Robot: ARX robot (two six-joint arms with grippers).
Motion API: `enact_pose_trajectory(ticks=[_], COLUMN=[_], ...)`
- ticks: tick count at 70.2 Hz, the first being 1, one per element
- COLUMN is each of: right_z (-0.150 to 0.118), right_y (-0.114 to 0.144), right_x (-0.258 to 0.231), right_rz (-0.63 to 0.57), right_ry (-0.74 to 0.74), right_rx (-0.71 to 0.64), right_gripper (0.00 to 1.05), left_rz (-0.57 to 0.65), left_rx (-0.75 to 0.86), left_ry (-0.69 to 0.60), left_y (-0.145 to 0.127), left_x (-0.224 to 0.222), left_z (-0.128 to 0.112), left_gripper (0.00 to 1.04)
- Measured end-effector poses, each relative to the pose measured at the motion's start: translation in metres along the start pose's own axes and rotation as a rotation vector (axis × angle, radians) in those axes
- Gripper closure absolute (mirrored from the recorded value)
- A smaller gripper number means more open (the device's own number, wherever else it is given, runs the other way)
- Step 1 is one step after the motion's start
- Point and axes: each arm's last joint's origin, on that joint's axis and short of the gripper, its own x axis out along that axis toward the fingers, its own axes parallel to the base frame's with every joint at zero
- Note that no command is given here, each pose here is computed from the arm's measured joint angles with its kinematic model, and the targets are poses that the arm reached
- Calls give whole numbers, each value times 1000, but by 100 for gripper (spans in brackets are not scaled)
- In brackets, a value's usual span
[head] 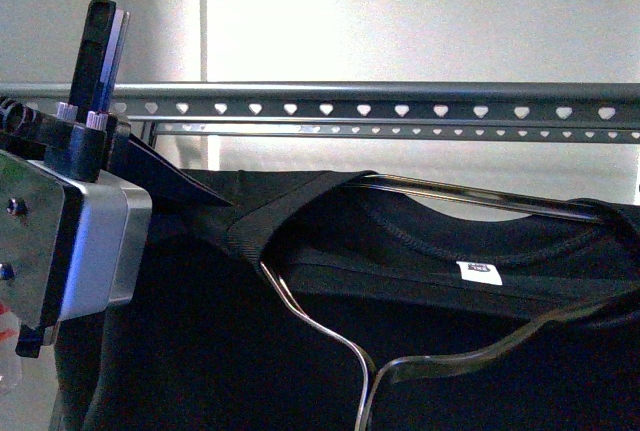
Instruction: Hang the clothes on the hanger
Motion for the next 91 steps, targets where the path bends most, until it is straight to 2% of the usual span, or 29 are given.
enact_pose_trajectory(ticks=[7,13,35,40,55,76,83,91], right_z=[26,35,29,28,41,51,52,51], right_y=[-8,-11,2,8,14,3,-2,-9], right_x=[9,18,47,55,73,101,112,122], right_rz=[-14,-37,34,61,89,78,61,50], right_ry=[-74,-112,-160,-170,-192,-159,-162,-158], right_rx=[-250,-449,-1252,-1356,-1439,-1436,-1444,-1424], right_gripper=[7,7,7,7,7,8,21,46], left_rz=[-3,-3,-2,-2,-2,-2,-2,-2], left_rx=[-2,-2,-1,-1,-1,-1,-1,-1], left_ry=[5,4,3,3,3,3,2,3], left_y=[-1,-1,-1,-1,-1,-1,-1,-1], left_x=[0,0,0,0,0,0,0,0], left_z=[-1,-1,0,0,0,0,0,0], left_gripper=[100,100,100,100,100,100,100,100])
